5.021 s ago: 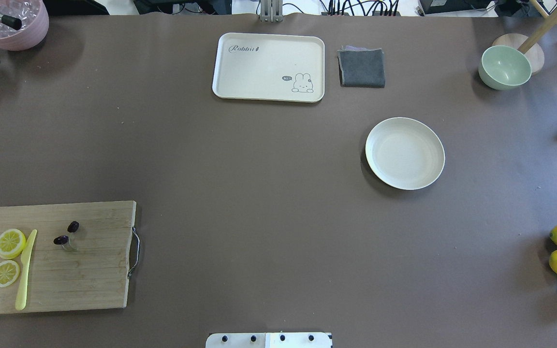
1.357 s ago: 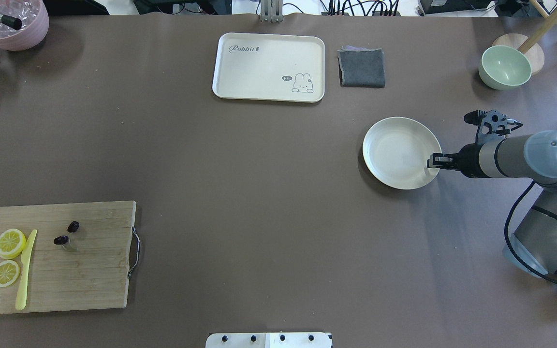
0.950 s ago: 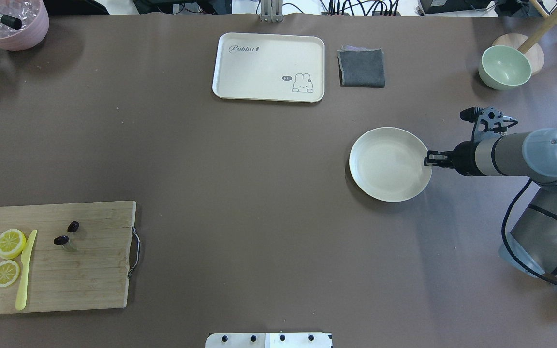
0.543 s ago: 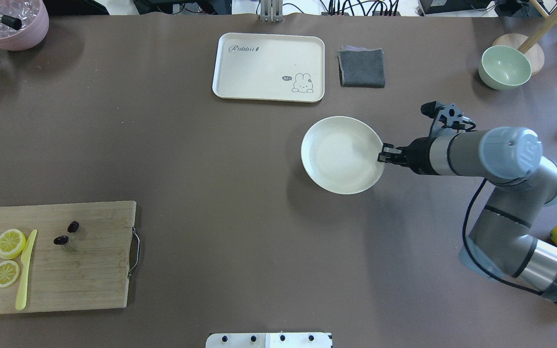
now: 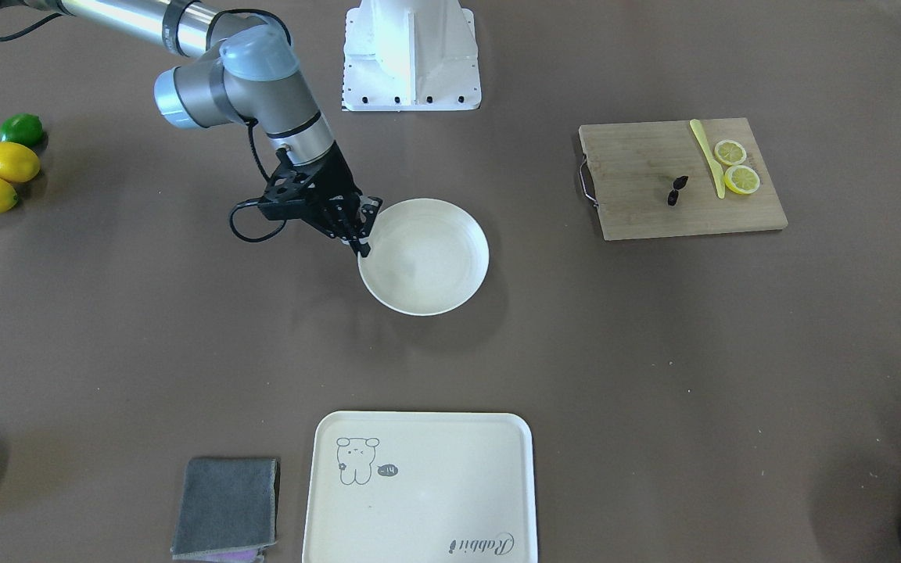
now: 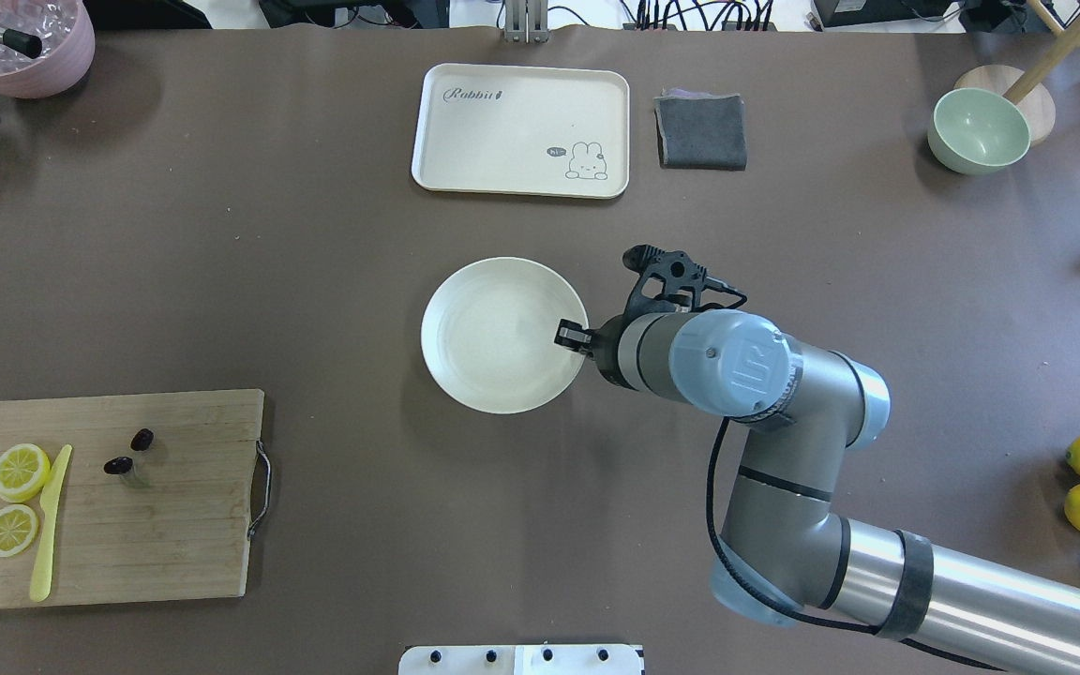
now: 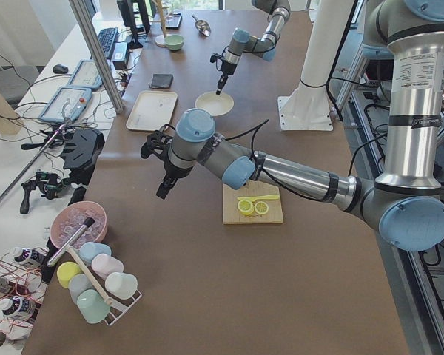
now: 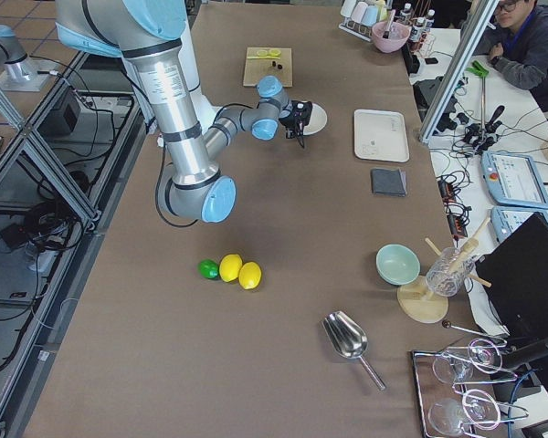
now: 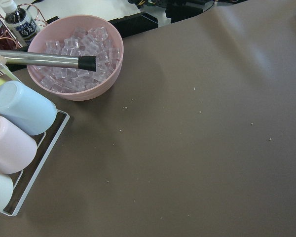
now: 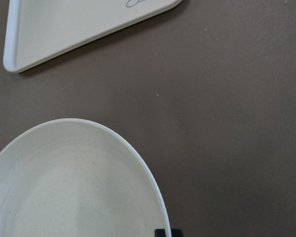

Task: Place red cherry on plate
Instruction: 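Drag the white plate with the right gripper toward the table center, then retract the right gripper while the left arm reaches toward the cutting board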

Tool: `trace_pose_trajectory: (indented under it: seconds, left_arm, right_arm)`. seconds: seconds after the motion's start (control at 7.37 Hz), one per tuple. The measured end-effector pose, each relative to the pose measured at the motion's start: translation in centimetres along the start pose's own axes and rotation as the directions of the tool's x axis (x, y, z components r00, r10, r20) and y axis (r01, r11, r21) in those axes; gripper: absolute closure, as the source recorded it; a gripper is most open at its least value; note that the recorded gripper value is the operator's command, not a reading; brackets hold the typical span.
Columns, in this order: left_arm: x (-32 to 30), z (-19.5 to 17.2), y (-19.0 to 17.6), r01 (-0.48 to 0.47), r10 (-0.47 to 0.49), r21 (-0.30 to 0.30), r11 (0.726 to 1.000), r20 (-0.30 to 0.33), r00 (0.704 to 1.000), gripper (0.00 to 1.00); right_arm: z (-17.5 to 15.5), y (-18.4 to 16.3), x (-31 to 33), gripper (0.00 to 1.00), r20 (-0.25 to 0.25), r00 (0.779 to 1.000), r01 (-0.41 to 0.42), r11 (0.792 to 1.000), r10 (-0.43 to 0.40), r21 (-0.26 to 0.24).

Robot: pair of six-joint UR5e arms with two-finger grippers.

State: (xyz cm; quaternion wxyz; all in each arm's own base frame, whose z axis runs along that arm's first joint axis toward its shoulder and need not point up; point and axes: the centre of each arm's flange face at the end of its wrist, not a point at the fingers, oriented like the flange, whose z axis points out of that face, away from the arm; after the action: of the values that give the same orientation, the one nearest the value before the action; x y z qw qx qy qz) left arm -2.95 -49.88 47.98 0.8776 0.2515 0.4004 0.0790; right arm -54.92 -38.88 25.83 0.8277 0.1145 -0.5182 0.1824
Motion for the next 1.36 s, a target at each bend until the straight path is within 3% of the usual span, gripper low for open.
trace_pose_trajectory:
  seconds: [0.14,0.54,0.68,0.95,1.36]
  left_arm:
    - [0.1,0.0,0.0,0.004,-0.004,-0.001,1.000,-0.006,1.000,0.02]
    - [0.1,0.0,0.0,0.014,-0.014,-0.003,1.000,-0.012,1.000,0.02]
    - [0.9,0.3,-0.1,0.036,-0.036,-0.007,0.999,-0.024,0.999,0.02]
    - [5.6,2.4,0.1,0.117,-0.120,-0.037,0.992,-0.061,0.991,0.01]
    - [14.9,8.2,2.9,0.175,-0.174,-0.078,0.982,0.020,0.985,0.01]
  right_arm:
    - [0.3,1.2,-0.9,0.01,-0.008,1.000,0.007,1.000,-0.007,0.009]
    - [0.5,0.7,-1.6,0.00,-0.014,1.000,0.018,0.998,-0.017,0.066]
    - [0.0,-1.6,-1.4,0.00,-0.024,0.999,0.026,0.997,-0.024,0.072]
    - [-3.3,-9.1,1.2,0.00,-0.086,0.994,0.076,0.997,-0.073,0.027]
    - [-13.1,-21.3,13.5,0.00,-0.166,0.955,0.234,0.968,-0.246,-0.088]
